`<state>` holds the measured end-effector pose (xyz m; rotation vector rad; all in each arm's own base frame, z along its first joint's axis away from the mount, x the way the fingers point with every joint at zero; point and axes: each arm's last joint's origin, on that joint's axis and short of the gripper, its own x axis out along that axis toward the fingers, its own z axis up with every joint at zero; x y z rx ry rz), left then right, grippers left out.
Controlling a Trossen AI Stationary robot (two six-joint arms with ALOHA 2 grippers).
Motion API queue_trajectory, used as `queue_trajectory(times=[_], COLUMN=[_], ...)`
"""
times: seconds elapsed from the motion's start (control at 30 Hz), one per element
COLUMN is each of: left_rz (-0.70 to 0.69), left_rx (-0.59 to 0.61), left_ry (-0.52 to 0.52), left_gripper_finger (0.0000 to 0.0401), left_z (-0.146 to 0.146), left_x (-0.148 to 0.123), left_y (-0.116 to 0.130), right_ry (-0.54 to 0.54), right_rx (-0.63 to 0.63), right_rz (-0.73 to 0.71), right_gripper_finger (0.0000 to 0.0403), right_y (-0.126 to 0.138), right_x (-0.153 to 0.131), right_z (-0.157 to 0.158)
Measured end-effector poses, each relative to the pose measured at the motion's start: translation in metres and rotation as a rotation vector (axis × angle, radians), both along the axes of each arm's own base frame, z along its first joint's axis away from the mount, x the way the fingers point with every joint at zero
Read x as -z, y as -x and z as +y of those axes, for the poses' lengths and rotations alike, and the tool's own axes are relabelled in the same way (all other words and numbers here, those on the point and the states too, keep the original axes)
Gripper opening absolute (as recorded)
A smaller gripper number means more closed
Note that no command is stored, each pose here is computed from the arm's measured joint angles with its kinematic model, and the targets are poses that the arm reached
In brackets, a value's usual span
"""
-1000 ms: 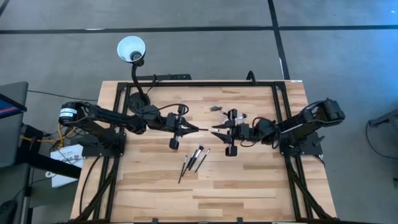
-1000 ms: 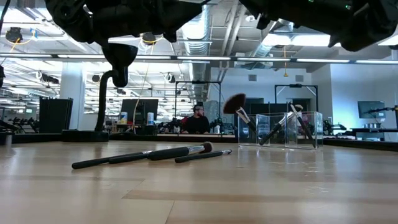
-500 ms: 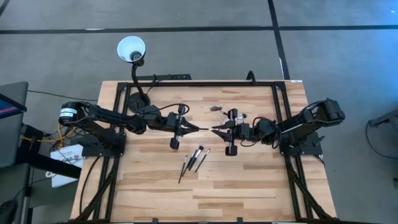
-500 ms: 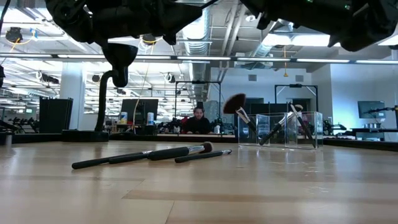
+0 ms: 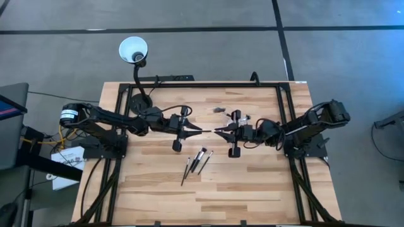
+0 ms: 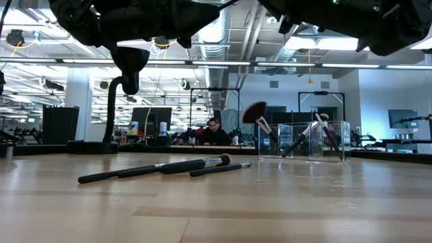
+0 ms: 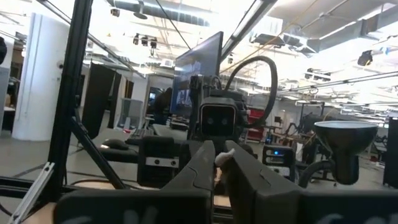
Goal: Sort items
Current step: Put the eyeshadow brush into the middle of the transparent organizer
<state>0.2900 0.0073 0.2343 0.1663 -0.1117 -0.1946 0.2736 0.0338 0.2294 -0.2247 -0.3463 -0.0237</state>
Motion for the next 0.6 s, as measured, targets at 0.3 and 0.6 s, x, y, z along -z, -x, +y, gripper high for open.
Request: queue_trajectory(times=[0.3,0.6], left_rz=[0.005,0.021], left_rx=[-0.032,-0.044], left_ry=[0.003,0.005], left_gripper_finger=[0.0101,0.0117], left_z=[0.001,0.002], left_x=[0.0,0.002], left_y=[0.0,0.0], right_ry=[-0.03,-0.186], right_rx=[0.178,0.39], right_rz=[0.154,0.387], right_gripper_finger=[0.0007,0.0014], right_y=[-0.001,0.031], right_x=[0.009,-0.005], right_z=[-0.005,-0.016])
